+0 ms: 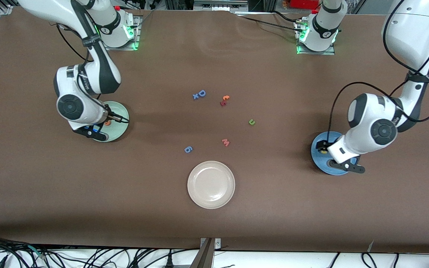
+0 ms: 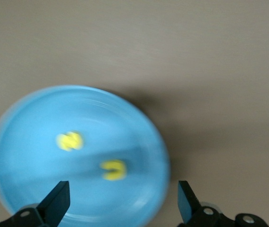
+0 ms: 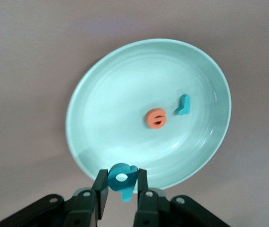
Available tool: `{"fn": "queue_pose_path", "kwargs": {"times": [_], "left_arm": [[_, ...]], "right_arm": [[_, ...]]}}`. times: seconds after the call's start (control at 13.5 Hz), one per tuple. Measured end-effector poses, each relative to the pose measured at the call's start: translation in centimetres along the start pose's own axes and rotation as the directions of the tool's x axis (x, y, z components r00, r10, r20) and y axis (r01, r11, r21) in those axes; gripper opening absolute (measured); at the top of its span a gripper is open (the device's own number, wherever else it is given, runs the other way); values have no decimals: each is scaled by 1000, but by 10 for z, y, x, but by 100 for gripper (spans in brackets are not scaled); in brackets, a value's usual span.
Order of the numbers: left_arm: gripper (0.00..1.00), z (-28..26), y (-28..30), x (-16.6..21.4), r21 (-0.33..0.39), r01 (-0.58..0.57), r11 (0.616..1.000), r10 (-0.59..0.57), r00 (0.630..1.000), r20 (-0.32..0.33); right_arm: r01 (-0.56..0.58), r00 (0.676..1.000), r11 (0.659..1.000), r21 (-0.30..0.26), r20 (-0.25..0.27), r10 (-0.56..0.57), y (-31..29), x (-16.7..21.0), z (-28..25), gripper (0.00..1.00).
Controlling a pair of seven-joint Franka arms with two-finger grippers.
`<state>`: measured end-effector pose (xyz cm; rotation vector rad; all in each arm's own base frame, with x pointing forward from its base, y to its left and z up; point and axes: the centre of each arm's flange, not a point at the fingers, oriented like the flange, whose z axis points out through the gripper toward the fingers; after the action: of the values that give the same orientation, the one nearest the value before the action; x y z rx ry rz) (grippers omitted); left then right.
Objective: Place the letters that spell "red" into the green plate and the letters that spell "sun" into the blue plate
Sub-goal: 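Drop the teal letter on the green plate while the left gripper drops s, then withdraw the right gripper to rest while the left gripper reaches the green letter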
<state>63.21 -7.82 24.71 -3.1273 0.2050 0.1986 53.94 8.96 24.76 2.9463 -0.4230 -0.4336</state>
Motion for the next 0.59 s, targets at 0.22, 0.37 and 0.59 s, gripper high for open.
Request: {"fn": "queue_pose_path", "kwargs": {"times": [0.22, 0.37, 0.59], "left_arm": [[100, -6, 87, -10, -25, 127, 992, -126, 991, 32], [100, -3, 131, -18, -15, 170, 985, -169, 985, 41], [100, 7, 188, -36, 5, 205, 979, -205, 978, 50]], "right_arm": [[16, 1000, 999, 36, -18, -16, 13, 2, 36, 29], [19, 1000, 999, 33, -20, -18, 11, 3, 50, 29], [20, 1000, 999, 34, -25, -19, 9, 4, 52, 45]]}}
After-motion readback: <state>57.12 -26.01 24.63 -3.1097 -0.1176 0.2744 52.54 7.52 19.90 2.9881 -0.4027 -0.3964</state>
